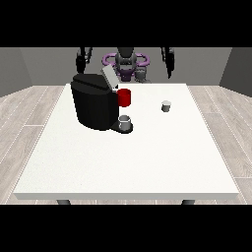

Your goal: Insert the coffee pod into the coffee machine and close the lid

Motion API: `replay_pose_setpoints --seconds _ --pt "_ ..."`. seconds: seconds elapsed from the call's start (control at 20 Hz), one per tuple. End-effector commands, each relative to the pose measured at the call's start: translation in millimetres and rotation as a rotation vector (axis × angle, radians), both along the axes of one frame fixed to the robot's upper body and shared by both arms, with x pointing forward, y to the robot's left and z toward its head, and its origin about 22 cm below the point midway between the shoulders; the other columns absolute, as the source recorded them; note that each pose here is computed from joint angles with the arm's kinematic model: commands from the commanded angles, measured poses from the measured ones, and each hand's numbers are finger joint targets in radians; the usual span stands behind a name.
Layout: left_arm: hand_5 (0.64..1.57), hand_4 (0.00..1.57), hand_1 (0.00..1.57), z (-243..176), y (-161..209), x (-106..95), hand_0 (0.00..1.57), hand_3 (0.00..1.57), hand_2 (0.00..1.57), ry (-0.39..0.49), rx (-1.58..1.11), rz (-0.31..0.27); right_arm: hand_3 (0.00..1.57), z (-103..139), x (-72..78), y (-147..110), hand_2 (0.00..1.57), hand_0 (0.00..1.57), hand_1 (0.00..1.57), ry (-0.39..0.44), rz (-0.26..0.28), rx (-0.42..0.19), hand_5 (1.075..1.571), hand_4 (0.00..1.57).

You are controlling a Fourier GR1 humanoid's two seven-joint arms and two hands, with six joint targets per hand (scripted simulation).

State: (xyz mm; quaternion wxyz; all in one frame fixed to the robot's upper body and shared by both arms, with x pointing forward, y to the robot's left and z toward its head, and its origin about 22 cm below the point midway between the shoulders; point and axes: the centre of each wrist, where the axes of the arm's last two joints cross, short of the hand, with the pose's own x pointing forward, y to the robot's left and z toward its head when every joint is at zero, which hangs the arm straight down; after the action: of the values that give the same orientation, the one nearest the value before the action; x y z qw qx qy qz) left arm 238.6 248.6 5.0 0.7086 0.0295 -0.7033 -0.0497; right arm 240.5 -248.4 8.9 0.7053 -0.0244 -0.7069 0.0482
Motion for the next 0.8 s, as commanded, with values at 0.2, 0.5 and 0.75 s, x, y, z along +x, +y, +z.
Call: replay_pose_setpoints --seconds 0.2,0.5,0.75 --pt "1.571 0.27 0.0 15.7 9.1 -5.2 0.0 0.0 0.0 -0.101 -0.069 -0.09 0.0 -24.8 -6.1 -8.6 0.0 0.0 0.0 0.072 -0.085 0.036 1.571 0.13" --pt "1.571 0.26 0.0 -0.7 49.9 -11.8 0.0 0.0 0.0 -0.156 0.027 -0.085 0.0 -19.4 -7.7 -35.3 0.0 0.0 0.0 -0.093 -0.244 0.082 1.571 0.18" --pt "1.571 0.0 0.0 30.7 57.2 22.3 0.0 0.0 0.0 -0.156 0.182 -0.07 0.0 -11.6 8.8 -12.5 0.0 0.0 0.0 -0.111 -0.221 0.084 1.571 0.17"
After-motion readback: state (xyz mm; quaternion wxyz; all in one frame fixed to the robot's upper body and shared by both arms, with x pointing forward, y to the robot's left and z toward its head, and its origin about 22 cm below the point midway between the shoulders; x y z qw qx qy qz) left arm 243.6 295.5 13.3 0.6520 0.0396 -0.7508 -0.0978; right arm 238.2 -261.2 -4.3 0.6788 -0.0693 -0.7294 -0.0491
